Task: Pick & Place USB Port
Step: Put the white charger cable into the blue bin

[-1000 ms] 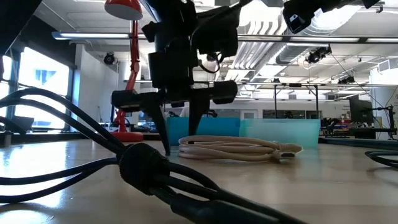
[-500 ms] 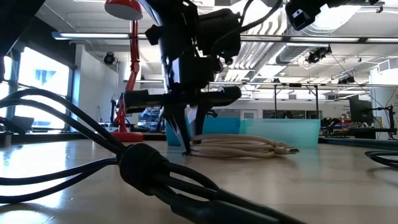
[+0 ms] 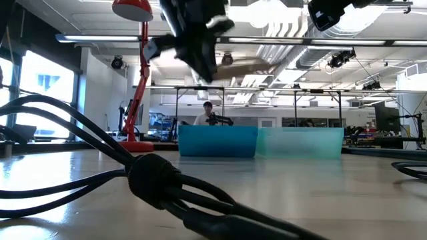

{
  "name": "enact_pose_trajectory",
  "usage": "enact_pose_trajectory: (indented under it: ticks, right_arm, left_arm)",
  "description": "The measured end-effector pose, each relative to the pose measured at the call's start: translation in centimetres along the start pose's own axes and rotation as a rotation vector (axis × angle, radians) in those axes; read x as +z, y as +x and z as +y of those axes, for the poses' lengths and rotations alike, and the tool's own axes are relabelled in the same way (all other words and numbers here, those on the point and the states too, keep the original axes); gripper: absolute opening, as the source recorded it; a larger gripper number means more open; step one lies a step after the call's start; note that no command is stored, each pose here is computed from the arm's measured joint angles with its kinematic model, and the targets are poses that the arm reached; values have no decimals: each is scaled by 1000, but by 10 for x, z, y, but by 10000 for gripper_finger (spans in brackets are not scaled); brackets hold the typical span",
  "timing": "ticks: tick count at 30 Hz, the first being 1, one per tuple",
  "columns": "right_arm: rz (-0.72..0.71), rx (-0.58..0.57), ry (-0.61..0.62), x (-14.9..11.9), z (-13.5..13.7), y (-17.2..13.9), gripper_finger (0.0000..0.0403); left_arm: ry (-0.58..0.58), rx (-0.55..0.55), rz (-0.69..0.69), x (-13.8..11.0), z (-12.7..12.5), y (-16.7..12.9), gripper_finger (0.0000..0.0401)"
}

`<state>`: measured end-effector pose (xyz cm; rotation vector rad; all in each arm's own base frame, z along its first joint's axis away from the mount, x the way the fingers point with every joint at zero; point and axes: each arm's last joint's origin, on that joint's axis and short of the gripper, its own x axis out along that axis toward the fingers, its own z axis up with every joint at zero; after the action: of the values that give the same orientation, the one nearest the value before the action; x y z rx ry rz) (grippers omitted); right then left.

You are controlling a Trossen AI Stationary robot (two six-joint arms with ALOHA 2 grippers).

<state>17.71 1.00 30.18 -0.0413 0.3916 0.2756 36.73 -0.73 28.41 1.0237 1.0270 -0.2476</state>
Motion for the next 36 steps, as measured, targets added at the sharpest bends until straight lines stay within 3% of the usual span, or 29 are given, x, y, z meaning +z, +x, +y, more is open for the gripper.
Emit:
enact_pose_trajectory:
  ticks: [6,14,22,36]
  right_arm:
    - [18,-97,-2,-1,-1,0,153]
    - [51,-252,2,-3,-6,-1,153]
    - [58,-259,3,-4,-6,-1,153]
    - [81,-258,4,-9,-6,1,153]
  left_arm:
    - [-82,133,32,-25,20,-37,30]
    - [-321,183,76,-84,58,-38,30]
    - [-535,126,-39,-135,83,-10,30]
    - [-481,-67,-102,-141,76,81,30]
